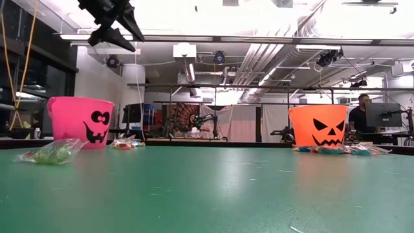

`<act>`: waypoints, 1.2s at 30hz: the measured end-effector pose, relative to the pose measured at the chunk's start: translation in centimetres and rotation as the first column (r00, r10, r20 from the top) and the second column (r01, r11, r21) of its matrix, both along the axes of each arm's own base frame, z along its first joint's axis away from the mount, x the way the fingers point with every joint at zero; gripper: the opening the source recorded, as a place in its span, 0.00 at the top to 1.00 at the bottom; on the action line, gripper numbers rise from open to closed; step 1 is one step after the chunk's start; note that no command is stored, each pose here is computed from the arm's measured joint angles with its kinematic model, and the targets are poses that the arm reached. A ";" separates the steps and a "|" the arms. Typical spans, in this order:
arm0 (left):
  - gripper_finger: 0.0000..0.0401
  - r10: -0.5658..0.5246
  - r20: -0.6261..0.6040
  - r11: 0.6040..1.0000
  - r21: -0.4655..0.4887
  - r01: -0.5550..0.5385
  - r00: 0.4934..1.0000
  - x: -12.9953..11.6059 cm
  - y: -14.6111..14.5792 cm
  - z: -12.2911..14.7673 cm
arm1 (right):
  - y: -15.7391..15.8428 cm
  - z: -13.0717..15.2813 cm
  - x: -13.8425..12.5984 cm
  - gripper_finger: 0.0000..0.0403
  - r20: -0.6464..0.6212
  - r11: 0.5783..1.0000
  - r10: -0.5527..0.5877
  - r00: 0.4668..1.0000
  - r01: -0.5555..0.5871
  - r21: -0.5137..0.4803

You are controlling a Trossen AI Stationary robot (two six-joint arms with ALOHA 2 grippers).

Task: Sort candy by brand, put in halloween buckets
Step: Put the red candy into the pink bucket

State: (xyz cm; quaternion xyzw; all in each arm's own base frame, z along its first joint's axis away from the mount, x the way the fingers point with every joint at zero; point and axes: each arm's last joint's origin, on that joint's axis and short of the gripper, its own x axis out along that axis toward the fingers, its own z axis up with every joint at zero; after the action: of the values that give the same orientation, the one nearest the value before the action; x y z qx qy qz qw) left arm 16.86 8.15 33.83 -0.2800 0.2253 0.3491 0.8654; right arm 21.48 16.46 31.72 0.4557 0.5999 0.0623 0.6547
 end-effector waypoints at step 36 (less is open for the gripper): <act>0.52 0.013 -0.018 1.000 0.028 -0.012 1.000 -0.3 0.6 0.0 | 10.3 -14.6 -1.7 0.46 -0.654 0.825 0.162 0.739 -0.464 -0.321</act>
State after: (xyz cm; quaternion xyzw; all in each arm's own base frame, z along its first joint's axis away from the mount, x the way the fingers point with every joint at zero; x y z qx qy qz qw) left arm 16.56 8.77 33.84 -0.2662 0.2267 0.3601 0.8649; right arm 19.81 26.72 17.09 0.1698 0.8420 -0.1178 0.4983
